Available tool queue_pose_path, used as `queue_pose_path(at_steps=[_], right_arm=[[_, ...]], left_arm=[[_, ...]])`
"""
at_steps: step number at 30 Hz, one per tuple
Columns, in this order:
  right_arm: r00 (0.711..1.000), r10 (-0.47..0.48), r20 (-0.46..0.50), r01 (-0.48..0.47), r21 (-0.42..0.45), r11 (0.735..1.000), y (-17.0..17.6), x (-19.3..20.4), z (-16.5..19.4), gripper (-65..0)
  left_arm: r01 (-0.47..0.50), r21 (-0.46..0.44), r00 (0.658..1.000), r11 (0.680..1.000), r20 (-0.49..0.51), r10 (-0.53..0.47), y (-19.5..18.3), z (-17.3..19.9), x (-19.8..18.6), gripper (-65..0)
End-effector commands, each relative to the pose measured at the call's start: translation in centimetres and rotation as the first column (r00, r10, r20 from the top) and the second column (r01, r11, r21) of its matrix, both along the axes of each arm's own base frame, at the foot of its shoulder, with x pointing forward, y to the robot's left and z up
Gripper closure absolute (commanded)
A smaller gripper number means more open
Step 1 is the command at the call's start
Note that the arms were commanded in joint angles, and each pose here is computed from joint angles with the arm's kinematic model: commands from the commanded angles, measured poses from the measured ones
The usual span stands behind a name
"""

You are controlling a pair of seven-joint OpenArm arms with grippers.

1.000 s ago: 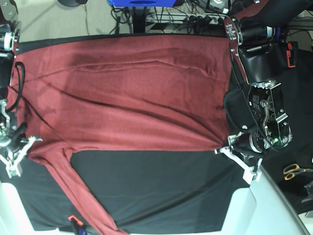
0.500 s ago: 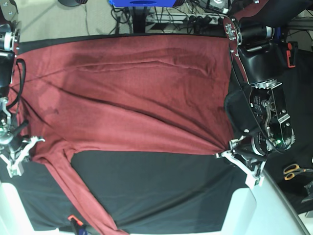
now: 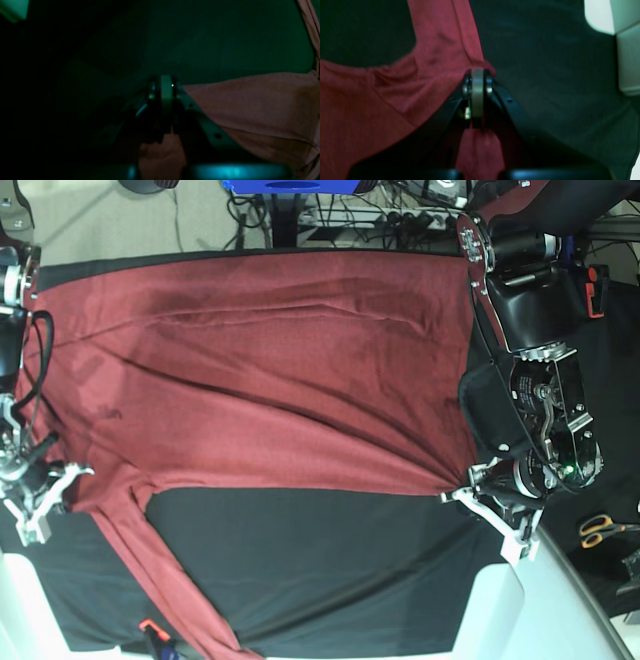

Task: Fold the T-shirt properly
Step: 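Lift the hem with both grippers and fold it toward the collar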

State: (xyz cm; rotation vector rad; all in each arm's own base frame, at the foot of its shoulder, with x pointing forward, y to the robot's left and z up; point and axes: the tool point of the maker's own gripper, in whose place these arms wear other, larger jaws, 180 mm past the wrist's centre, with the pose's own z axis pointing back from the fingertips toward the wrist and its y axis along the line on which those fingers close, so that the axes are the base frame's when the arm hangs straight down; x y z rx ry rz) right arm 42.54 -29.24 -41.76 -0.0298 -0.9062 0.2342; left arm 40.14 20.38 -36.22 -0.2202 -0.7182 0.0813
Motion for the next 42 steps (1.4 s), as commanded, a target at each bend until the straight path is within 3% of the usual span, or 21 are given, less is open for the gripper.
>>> queue_pose_path(at_steps=[1, 13, 18, 20, 28, 33, 37, 42], right_arm=[[0.997, -0.004, 0.073, 0.004, -0.008, 1.0, -0.9, 1.6, 2.5, 0.0], [0.998, -0.015, 0.057, 0.017, -0.033, 0.999, -2.4, 1.0, 2.5, 0.0], [0.999, -0.026, -0.018, 0.025, -0.042, 0.999, -2.7, -0.8, 0.6, 0.0], [0.999, -0.03, -0.032, 0.028, -0.045, 0.999, -2.9, -1.1, 0.3, 0.0], [0.995, -0.057, -0.078, 0.051, -0.078, 0.996, -4.6, -3.2, -0.6, 0.0], [0.991, -0.126, -0.038, 0.124, -0.07, 0.99, -6.6, -4.6, 0.4, 0.0], [0.987, -0.133, -0.093, 0.125, -0.089, 0.988, -7.0, -6.0, -0.5, 0.0], [0.99, -0.108, -0.091, 0.097, -0.113, 0.989, -6.4, -7.1, -0.5, 0.0]], left_arm=[[-0.003, 0.008, 0.998, 1.0, 0.06, 0.002, 0.4, 1.9, 1.2, 0.0], [-0.002, 0.024, 1.0, 1.0, 0.029, 0.001, 0.6, 0.5, -0.8, 0.0], [0.008, 0.054, 0.998, 0.999, 0.056, -0.011, 0.4, 1.1, -2.1, 0.0], [0.018, 0.057, 1.0, 0.998, 0.019, -0.019, 0.3, 0.4, -3.1, 0.0], [0.05, -0.067, 0.997, 0.996, 0.057, -0.046, -1.0, 1.2, -4.6, 0.0], [0.056, -0.07, 0.997, 0.996, 0.055, -0.052, -1.3, 1.0, -5.2, 0.0], [0.059, -0.065, 0.997, 0.996, 0.056, -0.056, -1.4, 1.0, -5.9, 0.0], [0.072, -0.045, 0.995, 0.996, 0.069, -0.068, -1.6, 1.4, -7.1, 0.0]])
